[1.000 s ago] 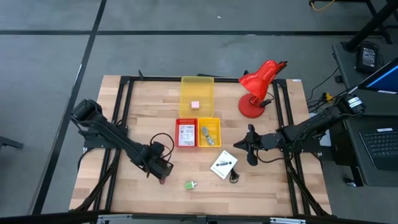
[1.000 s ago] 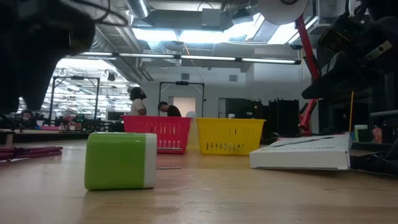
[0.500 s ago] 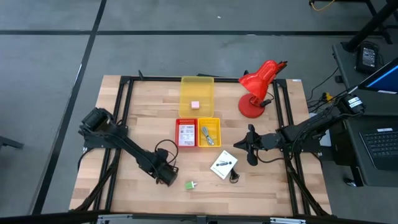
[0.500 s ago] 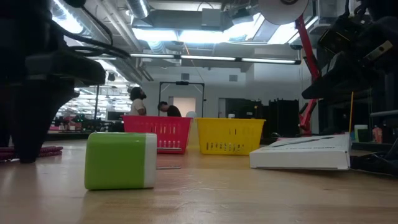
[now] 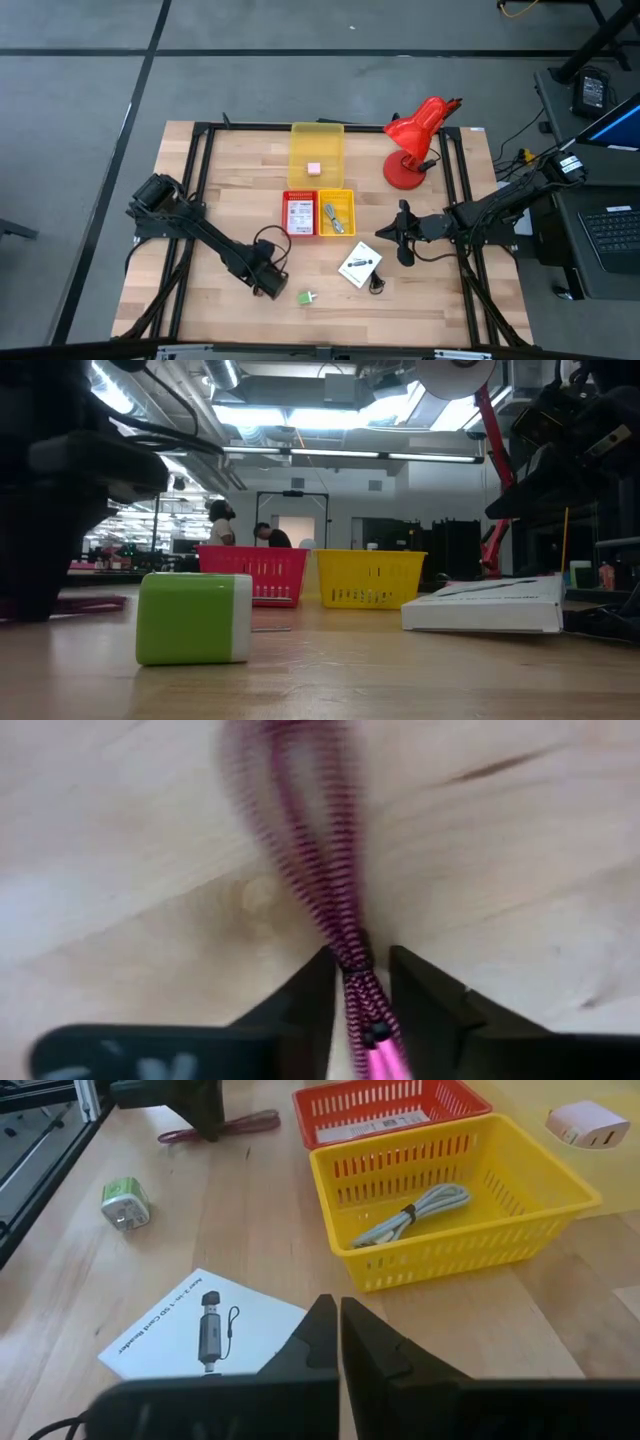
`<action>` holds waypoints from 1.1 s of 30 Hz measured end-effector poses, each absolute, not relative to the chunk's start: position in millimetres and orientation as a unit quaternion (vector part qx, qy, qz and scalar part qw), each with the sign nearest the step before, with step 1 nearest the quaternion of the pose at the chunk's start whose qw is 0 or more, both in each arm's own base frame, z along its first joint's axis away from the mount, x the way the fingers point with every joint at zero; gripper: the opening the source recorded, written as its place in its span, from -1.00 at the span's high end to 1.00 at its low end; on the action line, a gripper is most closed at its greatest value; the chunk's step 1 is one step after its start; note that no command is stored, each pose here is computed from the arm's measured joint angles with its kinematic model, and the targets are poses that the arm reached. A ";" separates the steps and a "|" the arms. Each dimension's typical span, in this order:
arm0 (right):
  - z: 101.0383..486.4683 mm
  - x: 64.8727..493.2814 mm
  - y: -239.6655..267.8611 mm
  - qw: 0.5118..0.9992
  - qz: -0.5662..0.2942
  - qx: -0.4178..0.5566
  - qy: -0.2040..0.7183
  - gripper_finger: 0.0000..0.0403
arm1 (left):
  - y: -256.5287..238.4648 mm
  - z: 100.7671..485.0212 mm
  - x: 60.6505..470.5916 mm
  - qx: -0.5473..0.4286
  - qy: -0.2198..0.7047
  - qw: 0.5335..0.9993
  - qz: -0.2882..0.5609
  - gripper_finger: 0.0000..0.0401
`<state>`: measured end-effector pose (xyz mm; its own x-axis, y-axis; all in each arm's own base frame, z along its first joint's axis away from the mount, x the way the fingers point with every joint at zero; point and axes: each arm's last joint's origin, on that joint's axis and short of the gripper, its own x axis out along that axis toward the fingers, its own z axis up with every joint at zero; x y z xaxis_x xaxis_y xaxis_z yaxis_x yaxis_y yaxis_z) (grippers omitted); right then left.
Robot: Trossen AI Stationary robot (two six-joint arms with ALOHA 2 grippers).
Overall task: Pick and place items into bin
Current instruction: Put the pink charger cable into the yellow bin
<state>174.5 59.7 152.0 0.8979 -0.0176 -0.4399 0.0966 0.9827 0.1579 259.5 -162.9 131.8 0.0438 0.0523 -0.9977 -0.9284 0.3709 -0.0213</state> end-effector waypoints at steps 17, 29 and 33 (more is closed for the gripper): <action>152.5 174.8 59.7 0.969 -0.033 0.105 0.221 1.00 | -165.0 161.1 250.4 -0.288 0.582 0.708 0.278 0.94; 155.1 176.0 60.2 0.972 -0.029 0.107 0.207 1.00 | -166.8 208.2 232.9 -0.233 0.503 0.805 0.210 0.94; 155.4 176.2 60.3 0.972 -0.029 0.108 0.205 1.00 | -163.2 226.9 226.3 -0.206 0.471 0.838 0.186 0.94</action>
